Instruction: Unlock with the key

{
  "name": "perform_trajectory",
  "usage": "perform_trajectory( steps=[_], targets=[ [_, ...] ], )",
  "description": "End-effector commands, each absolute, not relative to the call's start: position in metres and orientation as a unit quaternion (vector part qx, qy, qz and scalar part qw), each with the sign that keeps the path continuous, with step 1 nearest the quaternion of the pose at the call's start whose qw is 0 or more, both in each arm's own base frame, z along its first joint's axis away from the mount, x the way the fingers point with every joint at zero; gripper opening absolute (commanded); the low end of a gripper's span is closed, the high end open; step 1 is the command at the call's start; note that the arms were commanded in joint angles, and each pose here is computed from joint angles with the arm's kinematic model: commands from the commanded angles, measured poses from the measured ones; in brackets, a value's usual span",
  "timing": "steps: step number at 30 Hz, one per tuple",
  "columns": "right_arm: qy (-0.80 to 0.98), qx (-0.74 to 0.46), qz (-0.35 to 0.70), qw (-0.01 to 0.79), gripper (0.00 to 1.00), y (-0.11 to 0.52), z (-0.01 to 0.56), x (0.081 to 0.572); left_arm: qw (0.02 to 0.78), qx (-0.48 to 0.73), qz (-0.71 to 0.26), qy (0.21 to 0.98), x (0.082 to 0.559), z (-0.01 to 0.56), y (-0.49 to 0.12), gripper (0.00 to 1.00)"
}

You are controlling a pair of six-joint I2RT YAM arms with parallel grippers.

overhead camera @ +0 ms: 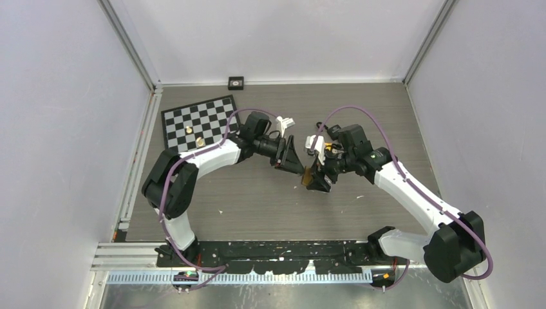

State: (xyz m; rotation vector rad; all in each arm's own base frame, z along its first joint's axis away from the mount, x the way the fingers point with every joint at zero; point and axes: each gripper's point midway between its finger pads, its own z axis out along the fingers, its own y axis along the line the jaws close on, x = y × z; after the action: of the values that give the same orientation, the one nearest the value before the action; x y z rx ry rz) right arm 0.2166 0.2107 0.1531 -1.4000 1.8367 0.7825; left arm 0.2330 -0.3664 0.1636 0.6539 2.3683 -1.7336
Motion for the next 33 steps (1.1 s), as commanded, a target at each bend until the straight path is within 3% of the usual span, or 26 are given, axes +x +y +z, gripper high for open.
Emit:
perform_trajectory(
  steps=[1,8,15,22,25,26,31,32,33],
  targets=[
    [0.673,-0.554,0.301,0.387,0.01,0.222,0.175,0.224,0.050,0.187,-0.616,0.763,0.239,0.195,-0.378,0.55],
    [0.677,-0.553,0.296,0.385,0.00,0.223,0.173,0.227,0.022,0.192,-0.601,0.776,0.224,0.186,-0.389,0.55],
    [0.681,-0.551,0.291,0.384,0.01,0.223,0.171,0.230,-0.001,0.202,-0.564,0.800,0.206,0.168,-0.396,0.47],
    [0.683,-0.546,0.288,0.389,0.00,0.223,0.170,0.231,-0.017,0.199,-0.561,0.804,0.206,0.161,-0.401,0.22],
    [0.686,-0.544,0.289,0.389,0.01,0.223,0.169,0.232,-0.020,0.201,-0.568,0.798,0.207,0.160,-0.404,0.02],
    [0.688,-0.541,0.287,0.390,0.01,0.223,0.169,0.233,-0.020,0.202,-0.570,0.796,0.207,0.160,-0.405,0.00],
    [0.691,-0.535,0.275,0.401,0.21,0.218,0.171,0.234,-0.005,0.215,-0.573,0.791,0.213,0.159,-0.401,0.00],
    [0.691,-0.533,0.274,0.403,0.30,0.217,0.172,0.234,0.000,0.217,-0.573,0.791,0.215,0.159,-0.398,0.00],
    [0.693,-0.531,0.275,0.404,0.55,0.216,0.172,0.234,0.011,0.223,-0.573,0.789,0.219,0.160,-0.395,0.00]
  ],
)
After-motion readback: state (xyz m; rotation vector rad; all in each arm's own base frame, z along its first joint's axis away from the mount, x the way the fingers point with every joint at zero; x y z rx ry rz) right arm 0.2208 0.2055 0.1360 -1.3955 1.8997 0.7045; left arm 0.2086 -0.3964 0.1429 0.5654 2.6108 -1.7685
